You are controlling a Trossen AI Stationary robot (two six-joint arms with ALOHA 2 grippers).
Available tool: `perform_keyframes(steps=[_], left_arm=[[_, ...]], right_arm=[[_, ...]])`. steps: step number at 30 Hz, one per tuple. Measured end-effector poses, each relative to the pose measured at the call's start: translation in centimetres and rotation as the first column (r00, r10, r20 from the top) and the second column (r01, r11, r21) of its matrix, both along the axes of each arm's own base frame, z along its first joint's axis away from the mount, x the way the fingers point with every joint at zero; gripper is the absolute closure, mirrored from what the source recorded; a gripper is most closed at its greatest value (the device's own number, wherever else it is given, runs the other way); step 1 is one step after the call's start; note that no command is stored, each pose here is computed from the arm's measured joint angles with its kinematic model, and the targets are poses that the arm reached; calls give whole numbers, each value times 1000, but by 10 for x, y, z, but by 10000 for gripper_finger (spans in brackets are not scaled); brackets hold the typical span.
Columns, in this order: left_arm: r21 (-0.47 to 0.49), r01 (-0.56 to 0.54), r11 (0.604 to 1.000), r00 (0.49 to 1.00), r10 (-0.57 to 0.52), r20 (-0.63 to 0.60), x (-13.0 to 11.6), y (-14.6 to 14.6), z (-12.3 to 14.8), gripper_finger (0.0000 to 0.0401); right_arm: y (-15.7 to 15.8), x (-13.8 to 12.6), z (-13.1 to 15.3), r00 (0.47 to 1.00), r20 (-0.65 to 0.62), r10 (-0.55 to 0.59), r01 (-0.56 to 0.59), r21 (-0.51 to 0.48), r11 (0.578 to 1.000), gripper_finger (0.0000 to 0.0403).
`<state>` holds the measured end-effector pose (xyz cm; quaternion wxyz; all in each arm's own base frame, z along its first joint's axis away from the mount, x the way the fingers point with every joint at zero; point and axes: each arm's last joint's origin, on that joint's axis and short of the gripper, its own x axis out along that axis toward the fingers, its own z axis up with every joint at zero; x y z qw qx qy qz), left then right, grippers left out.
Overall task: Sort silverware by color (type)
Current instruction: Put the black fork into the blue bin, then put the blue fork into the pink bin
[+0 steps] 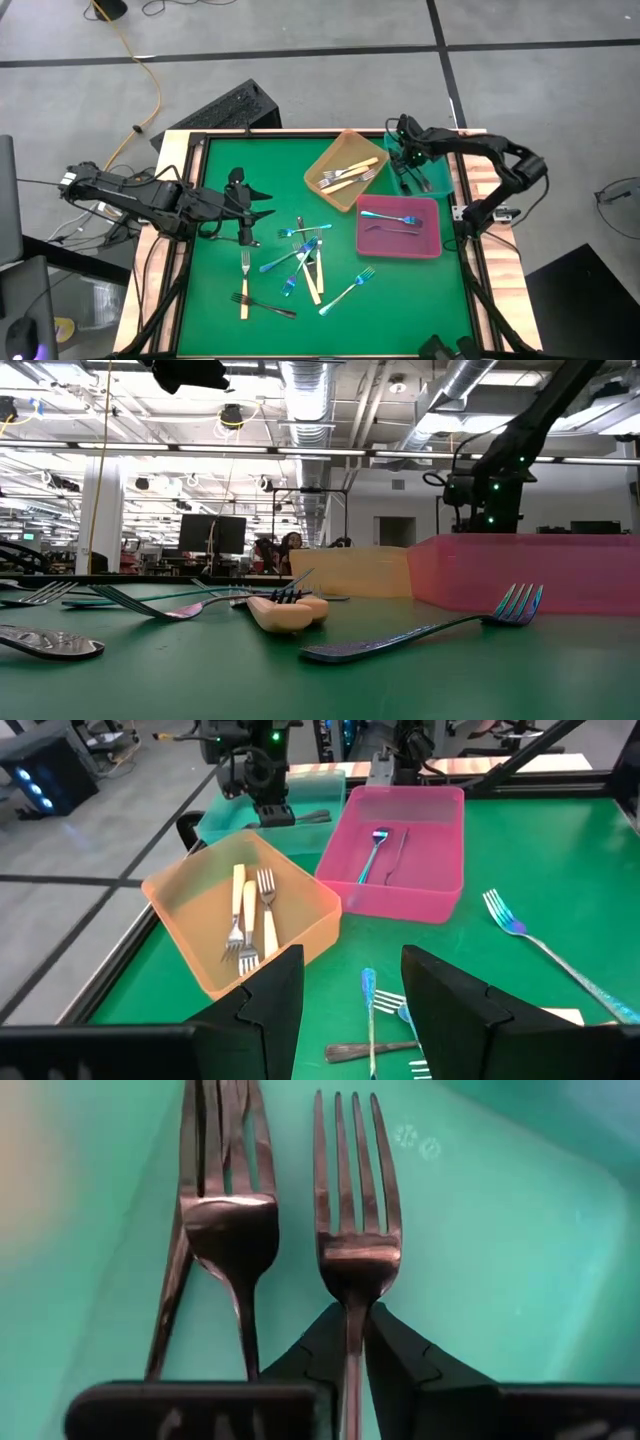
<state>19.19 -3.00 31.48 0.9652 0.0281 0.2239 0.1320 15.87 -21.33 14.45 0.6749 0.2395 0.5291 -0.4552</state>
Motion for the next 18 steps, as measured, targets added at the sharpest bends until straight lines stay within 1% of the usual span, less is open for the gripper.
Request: perform_keyframes(steps=[11, 15, 18], left_arm=[[-14, -2, 1000, 999, 1, -39, -2, 0, -4, 245], [-17, -5, 1000, 994, 3, -107, -6, 1, -10, 245], [-42, -30, 999, 989, 23, -148, -9, 1, -14, 245]], right_arm=[[4, 5, 0, 1000, 27, 0, -1, 19, 1000, 252], [2, 6, 5, 1000, 22, 3, -3, 26, 1000, 235], [0, 8, 17, 999, 34, 3, -4, 11, 1000, 230]])
